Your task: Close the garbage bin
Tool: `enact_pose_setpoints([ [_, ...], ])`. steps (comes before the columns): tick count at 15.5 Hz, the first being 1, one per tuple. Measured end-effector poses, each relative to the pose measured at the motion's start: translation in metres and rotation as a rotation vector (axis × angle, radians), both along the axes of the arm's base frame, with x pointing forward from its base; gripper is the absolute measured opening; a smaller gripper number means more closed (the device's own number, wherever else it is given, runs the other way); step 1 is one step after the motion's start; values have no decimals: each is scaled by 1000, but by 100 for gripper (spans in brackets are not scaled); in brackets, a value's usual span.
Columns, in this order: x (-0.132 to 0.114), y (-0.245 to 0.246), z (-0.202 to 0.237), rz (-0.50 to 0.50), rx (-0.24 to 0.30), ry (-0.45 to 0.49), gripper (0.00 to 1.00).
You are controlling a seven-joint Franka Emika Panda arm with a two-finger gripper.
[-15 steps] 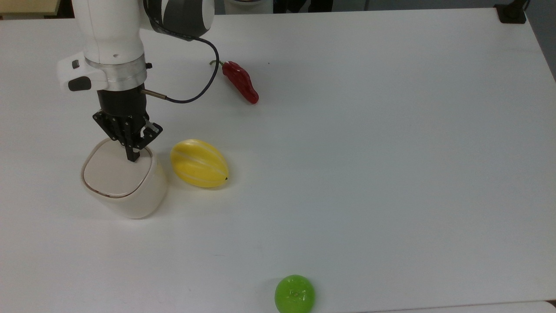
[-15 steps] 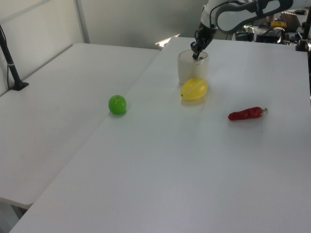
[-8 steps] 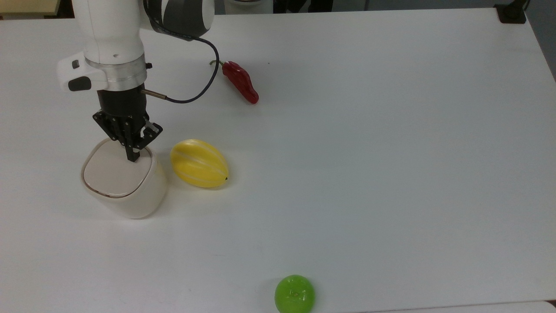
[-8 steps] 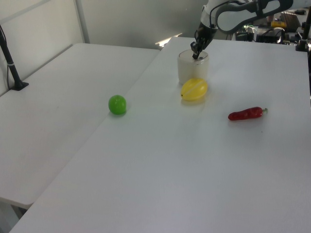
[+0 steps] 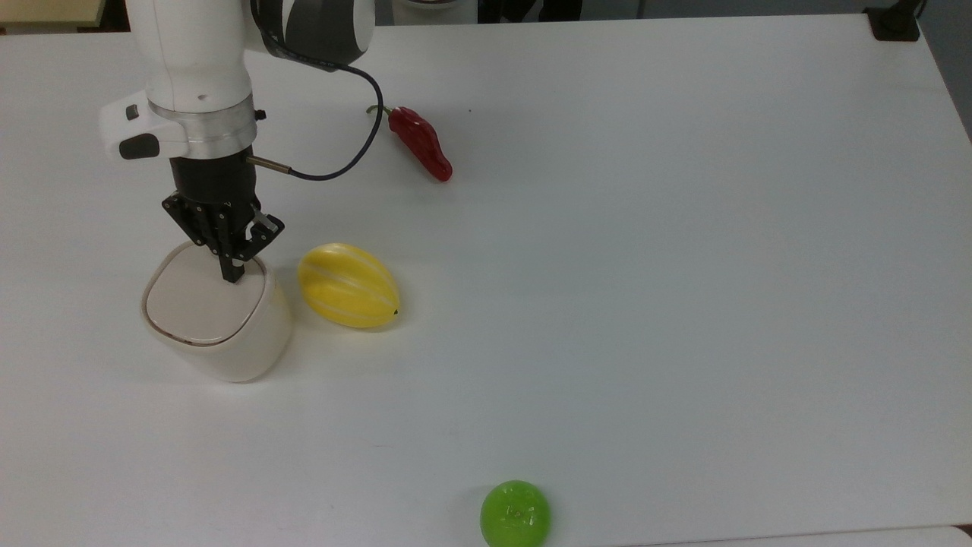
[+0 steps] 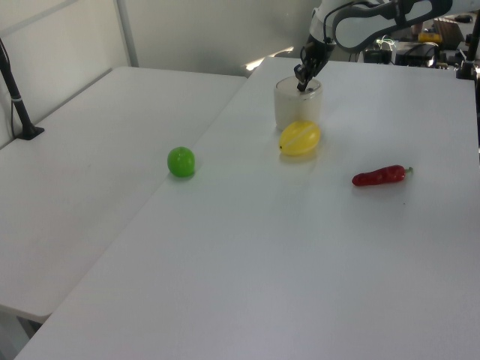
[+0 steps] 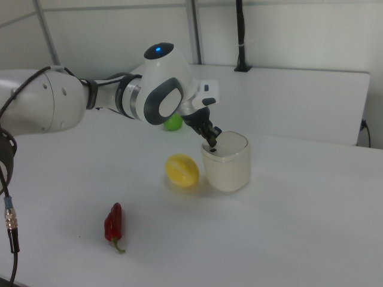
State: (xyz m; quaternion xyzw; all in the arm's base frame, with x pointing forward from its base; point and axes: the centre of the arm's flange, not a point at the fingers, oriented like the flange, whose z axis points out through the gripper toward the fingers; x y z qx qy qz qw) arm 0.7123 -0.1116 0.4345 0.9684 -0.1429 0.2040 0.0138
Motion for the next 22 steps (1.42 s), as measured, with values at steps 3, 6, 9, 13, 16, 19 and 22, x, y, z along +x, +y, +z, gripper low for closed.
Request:
enact_pose_setpoints([
  [3, 0, 0, 1, 0, 0, -1, 1],
  [6, 0, 0, 7, 0, -1, -9, 1],
  [9, -9, 3, 41, 0, -1, -3, 1],
  [13, -33, 21, 95, 22, 4, 38, 1],
  [16, -56, 63, 119, 95, -5, 147, 1],
  [19, -75, 108, 136, 181, -27, 221, 1],
  [22, -92, 137, 141, 275, -42, 304, 1],
])
